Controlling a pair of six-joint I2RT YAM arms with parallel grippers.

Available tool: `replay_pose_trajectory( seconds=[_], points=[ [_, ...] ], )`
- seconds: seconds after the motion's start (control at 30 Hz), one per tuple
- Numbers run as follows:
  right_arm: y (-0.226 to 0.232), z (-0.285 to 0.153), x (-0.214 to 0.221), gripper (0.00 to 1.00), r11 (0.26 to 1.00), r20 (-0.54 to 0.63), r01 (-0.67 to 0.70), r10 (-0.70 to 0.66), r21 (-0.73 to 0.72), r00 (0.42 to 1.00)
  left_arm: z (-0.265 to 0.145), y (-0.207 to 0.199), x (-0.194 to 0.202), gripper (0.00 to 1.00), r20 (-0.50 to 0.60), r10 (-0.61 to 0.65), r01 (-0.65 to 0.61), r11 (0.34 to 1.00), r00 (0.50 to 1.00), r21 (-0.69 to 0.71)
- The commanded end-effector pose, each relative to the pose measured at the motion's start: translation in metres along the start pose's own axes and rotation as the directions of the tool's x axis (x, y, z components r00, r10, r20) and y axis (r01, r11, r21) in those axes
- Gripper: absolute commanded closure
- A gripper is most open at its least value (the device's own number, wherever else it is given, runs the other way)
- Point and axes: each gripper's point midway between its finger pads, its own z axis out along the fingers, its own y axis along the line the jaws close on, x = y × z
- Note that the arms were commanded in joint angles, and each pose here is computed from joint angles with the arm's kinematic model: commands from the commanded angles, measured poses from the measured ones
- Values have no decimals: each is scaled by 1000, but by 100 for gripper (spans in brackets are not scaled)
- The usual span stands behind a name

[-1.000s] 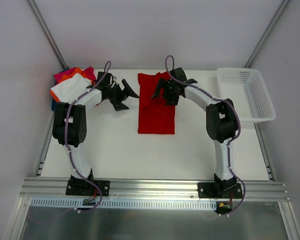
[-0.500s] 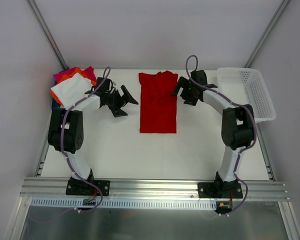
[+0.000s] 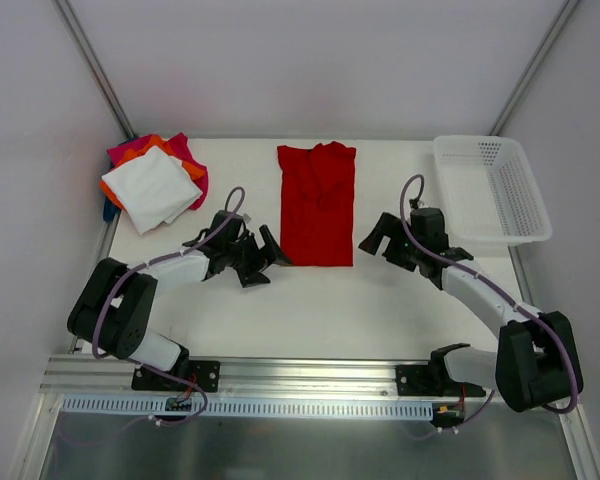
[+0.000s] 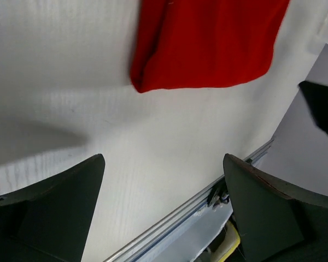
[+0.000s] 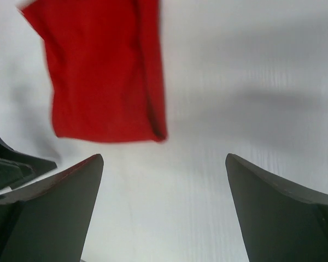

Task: Fold and stack the t-shirts
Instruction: Fold the tshirt

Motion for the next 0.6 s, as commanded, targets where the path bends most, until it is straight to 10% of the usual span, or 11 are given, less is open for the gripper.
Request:
replay_pose_trajectory(
  seconds=[0.0, 0.57],
  points=[
    [8, 7, 18, 0, 996, -22, -23, 21, -86, 1000, 10, -17, -10, 10, 54, -52, 42, 985, 997, 167],
    [10, 56, 46, 0, 983, -136, -117, 97, -144, 986, 30, 25, -24, 16, 172, -199, 193, 980, 965, 52]
  ],
)
